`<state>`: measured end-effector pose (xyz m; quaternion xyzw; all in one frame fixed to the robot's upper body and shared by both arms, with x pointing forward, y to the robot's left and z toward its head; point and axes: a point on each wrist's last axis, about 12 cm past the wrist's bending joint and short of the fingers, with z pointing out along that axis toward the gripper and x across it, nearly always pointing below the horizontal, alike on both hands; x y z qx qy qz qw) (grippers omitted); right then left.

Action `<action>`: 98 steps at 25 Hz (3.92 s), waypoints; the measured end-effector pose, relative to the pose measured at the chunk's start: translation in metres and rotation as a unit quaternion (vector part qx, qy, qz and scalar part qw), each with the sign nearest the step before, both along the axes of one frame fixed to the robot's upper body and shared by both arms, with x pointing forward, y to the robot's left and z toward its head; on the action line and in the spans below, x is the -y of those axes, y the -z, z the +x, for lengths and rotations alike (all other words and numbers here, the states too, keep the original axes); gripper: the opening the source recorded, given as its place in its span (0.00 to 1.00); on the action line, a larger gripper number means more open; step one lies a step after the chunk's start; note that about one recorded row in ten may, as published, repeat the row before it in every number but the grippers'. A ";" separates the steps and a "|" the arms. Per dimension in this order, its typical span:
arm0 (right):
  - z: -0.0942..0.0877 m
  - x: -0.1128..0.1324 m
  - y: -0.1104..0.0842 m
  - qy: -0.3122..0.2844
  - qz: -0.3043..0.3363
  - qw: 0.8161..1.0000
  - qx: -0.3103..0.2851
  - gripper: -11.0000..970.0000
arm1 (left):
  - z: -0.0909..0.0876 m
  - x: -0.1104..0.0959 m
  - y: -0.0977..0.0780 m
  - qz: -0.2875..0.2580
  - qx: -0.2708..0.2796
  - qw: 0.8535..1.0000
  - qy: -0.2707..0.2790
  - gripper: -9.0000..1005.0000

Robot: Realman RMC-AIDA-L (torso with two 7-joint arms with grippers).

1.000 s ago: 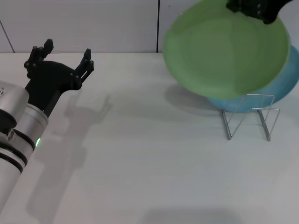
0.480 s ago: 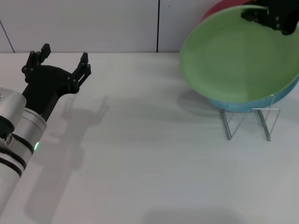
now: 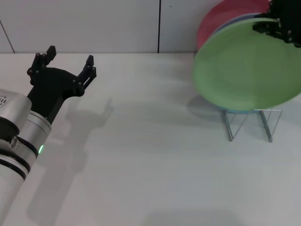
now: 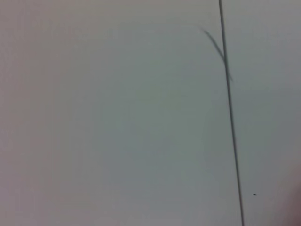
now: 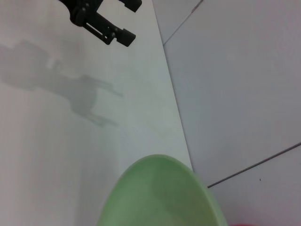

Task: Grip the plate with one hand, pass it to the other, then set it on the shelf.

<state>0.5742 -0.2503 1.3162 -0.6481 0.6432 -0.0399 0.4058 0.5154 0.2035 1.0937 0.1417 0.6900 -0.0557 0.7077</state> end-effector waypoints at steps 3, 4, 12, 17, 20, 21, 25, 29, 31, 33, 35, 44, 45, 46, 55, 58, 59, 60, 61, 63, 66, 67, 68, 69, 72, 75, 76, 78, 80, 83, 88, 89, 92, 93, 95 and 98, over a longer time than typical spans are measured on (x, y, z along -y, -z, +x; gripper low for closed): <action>-0.001 0.006 0.003 0.000 -0.003 1.000 0.003 0.08 | 0.000 0.003 0.000 0.000 -0.001 1.000 0.004 0.86; -0.002 0.009 0.005 0.000 -0.005 1.000 0.006 0.08 | 0.000 0.003 0.000 0.000 -0.002 1.000 0.005 0.86; -0.005 0.022 0.012 0.007 -0.006 1.000 0.009 0.08 | 0.002 0.010 -0.001 -0.005 -0.001 1.000 0.016 0.86; -0.009 0.030 0.020 0.013 -0.007 1.000 0.006 0.08 | 0.003 0.013 -0.002 -0.004 0.000 1.000 0.021 0.86; -0.010 0.034 0.023 0.015 -0.006 1.000 0.004 0.08 | 0.004 0.014 -0.001 -0.003 -0.001 1.000 0.023 0.86; -0.010 0.035 0.024 0.018 -0.005 1.000 0.005 0.08 | 0.005 0.014 -0.001 -0.002 -0.001 1.000 0.024 0.86; -0.011 0.039 0.027 0.026 -0.004 1.000 0.007 0.08 | 0.005 0.016 -0.001 -0.002 -0.001 1.000 0.026 0.86; -0.012 0.042 0.031 0.032 -0.002 0.999 0.003 0.08 | 0.006 0.016 -0.002 -0.001 0.000 1.000 0.027 0.86; -0.012 0.043 0.031 0.033 -0.002 0.999 0.002 0.08 | 0.006 0.016 -0.002 -0.001 0.000 1.000 0.027 0.86; -0.013 0.044 0.033 0.034 -0.003 0.999 0.001 0.08 | 0.006 0.016 -0.002 -0.001 0.001 1.000 0.027 0.86; -0.013 0.045 0.035 0.036 -0.004 0.999 0.001 0.08 | 0.006 0.016 -0.003 -0.002 0.002 1.000 0.028 0.86; -0.005 0.049 0.042 0.056 0.004 0.998 0.009 0.09 | 0.005 0.019 -0.004 -0.002 0.003 0.999 0.032 0.86; -0.005 0.049 0.042 0.056 0.004 0.998 0.009 0.09 | 0.006 0.019 -0.004 -0.002 0.004 0.999 0.033 0.86; -0.005 0.049 0.043 0.055 0.004 0.998 0.007 0.09 | 0.006 0.020 -0.005 -0.002 0.005 0.999 0.035 0.86; -0.003 0.048 0.047 0.058 -0.002 0.998 -0.002 0.24 | 0.012 0.026 -0.008 0.001 0.010 0.999 0.045 0.86; -0.006 0.050 0.046 0.062 -0.003 0.998 -0.008 0.33 | 0.014 0.026 -0.009 0.002 0.010 0.999 0.045 0.86; -0.009 0.050 0.042 0.064 0.005 0.998 -0.008 0.35 | 0.014 0.026 -0.009 0.002 0.010 0.999 0.045 0.86; -0.009 0.050 0.042 0.064 0.005 0.998 -0.008 0.37 | 0.015 0.026 -0.009 0.003 0.010 0.999 0.045 0.86; -0.012 0.049 0.040 0.063 0.013 0.998 -0.010 0.38 | 0.016 0.025 -0.009 0.003 0.010 0.999 0.044 0.86; -0.017 0.047 0.036 0.055 0.028 0.998 -0.017 0.42 | 0.017 0.025 -0.010 0.005 0.011 0.999 0.043 0.86; -0.029 0.046 0.024 0.042 0.078 0.996 -0.002 0.48 | 0.018 0.024 -0.010 0.008 0.013 0.999 0.042 0.86; -0.033 0.050 0.017 0.047 0.109 0.993 0.016 0.50 | 0.018 0.024 -0.011 0.009 0.016 0.999 0.041 0.86; -0.036 0.057 0.010 0.056 0.144 0.987 0.038 0.51 | 0.018 0.023 -0.011 0.009 0.018 0.999 0.040 0.86; -0.038 0.066 0.004 0.067 0.184 0.979 0.064 0.62 | 0.017 0.021 -0.011 0.008 0.022 0.999 0.036 0.86; -0.045 0.106 0.005 0.114 0.308 0.937 0.122 0.72 | 0.015 0.013 -0.010 0.003 0.036 0.999 0.021 0.86; -0.063 0.151 0.034 0.135 0.421 0.879 0.178 0.72 | 0.014 0.008 -0.010 0.000 0.042 0.999 0.011 0.86; -0.075 0.171 0.054 0.142 0.479 0.840 0.213 0.72 | 0.014 0.008 -0.010 0.000 0.042 0.999 0.011 0.86; -0.095 0.196 0.089 0.161 0.548 0.774 0.274 0.72 | 0.011 -0.002 -0.008 -0.005 0.053 0.999 -0.008 0.86; -0.116 0.213 0.123 0.193 0.590 0.704 0.346 0.72 | 0.003 -0.022 0.000 -0.012 0.084 0.995 -0.046 0.86; -0.141 0.223 0.169 0.272 0.603 0.628 0.410 0.72 | -0.002 -0.031 0.006 -0.019 0.097 0.993 -0.066 0.86; -0.158 0.214 0.223 0.399 0.571 0.548 0.464 0.72 | -0.010 -0.078 0.043 -0.068 0.092 0.985 -0.128 0.86; -0.153 0.212 0.233 0.433 0.562 0.535 0.459 0.72 | -0.010 -0.083 0.046 -0.072 0.092 0.985 -0.131 0.86; -0.144 0.212 0.242 0.474 0.552 0.519 0.448 0.72 | -0.010 -0.099 0.058 -0.076 0.078 0.984 -0.139 0.86; -0.141 0.212 0.245 0.486 0.550 0.515 0.443 0.72 | -0.009 -0.101 0.060 -0.073 0.073 0.985 -0.139 0.86; -0.133 0.211 0.250 0.508 0.544 0.510 0.432 0.72 | -0.009 -0.104 0.063 -0.065 0.067 0.986 -0.140 0.86; -0.127 0.208 0.251 0.512 0.545 0.509 0.427 0.72 | -0.011 -0.107 0.064 -0.047 0.070 0.986 -0.145 0.86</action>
